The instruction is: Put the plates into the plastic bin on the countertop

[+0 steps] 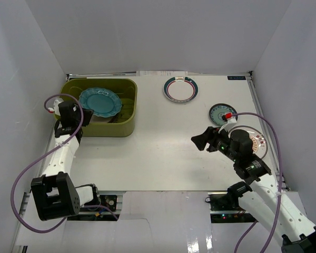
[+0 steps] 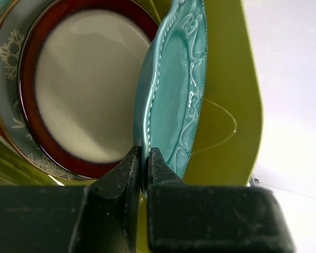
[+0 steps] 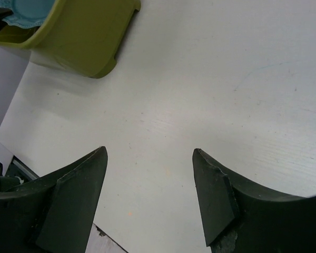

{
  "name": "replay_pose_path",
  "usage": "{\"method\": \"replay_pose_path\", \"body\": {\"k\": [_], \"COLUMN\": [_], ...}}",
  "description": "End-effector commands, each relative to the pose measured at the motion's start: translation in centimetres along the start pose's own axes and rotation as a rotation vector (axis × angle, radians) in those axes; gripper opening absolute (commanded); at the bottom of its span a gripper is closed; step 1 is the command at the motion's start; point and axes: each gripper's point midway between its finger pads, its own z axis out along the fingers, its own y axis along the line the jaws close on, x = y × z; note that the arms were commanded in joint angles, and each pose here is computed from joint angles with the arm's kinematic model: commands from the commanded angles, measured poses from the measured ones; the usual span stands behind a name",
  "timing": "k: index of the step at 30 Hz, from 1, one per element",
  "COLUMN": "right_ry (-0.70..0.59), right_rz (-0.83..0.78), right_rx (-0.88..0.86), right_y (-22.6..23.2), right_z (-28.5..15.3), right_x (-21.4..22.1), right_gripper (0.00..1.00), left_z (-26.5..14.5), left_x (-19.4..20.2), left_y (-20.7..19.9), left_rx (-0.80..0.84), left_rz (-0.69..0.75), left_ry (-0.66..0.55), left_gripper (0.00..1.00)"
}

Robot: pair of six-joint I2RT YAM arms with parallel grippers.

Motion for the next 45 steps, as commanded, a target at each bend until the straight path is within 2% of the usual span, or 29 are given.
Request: {"method": "replay_pose_path", "body": {"k": [1,6,9,14,16,17,19,20,24,27,30,38,42,45], "right_ry": [-0.044,-0.034,-0.048,-0.037,-0.038,-0.039,-0.047,-0.046,-0.051,-0.054,-0.065,-0.086,-0.083,-0.1], "right_rz": [-0.008,0.016,0.028,0.034,0.038,0.041,0.043,0.043,0.039,0.027,0.016,-0.006,-0.023,-0.035], "right_rx": [-0.047,-0.047,-0.052,-0.027,-0.028,-0.03,-0.031,-0.029,-0.03,-0.031,-0.029,-0.007,0.018,0.034], "right_y": [0.7,0.3,0.3,-0.5,-0.6,-0.6,-0.6,-0.7,-0.7,-0.6,-0.5,-0.9,-1.3,-1.5], "right_z": [0.7,1.8,2.2,3.0,3.1,3.1,3.1,3.1,2.9,2.7,2.3,2.1,2.0,2.0], "right_x": [-0.8,-0.2,-0.3,0.3,0.4,0.5,0.5,0.6,0.6,0.3,0.0,-0.4,-0.5,-1.1], "right_gripper": [0.72,0.71,0.71,0.71,0.7,0.7,0.7,0.7,0.7,0.7,0.7,0.69,0.58,0.55], "left_z": [-0.6,0.3,0.9,1.4,1.4,1.4,1.3,1.2,0.7,0.2,0.0,-0.3,-0.6,-0.9], "left_x": [-3.2,-2.2,-1.7,-0.8,-0.6,-0.5,-0.5,-0.6,-1.5,-2.3,-3.2,-2.7,-3.0,-3.5], "left_y": [-5.2,-4.1,-3.4,-2.6,-2.3,-2.1,-1.8,-1.7,-2.0,-2.3,-1.0,2.4,2.4,1.7], "left_rx": [0.16,0.135,0.1,0.071,0.06,0.056,0.045,0.041,0.025,0.015,-0.069,-0.18,-0.198,-0.208], "left_rz": [0.021,0.043,0.072,0.104,0.119,0.123,0.135,0.139,0.161,0.191,0.242,0.404,0.492,0.554], "left_ry": [-0.089,-0.054,-0.023,0.029,0.037,0.04,0.037,0.036,0.008,-0.02,-0.048,-0.014,-0.019,-0.032], "left_gripper": [0.0,0.0,0.1,0.38,0.44,0.55,0.68,0.81,0.98,0.98,0.98,0.98,0.98,0.98]}}
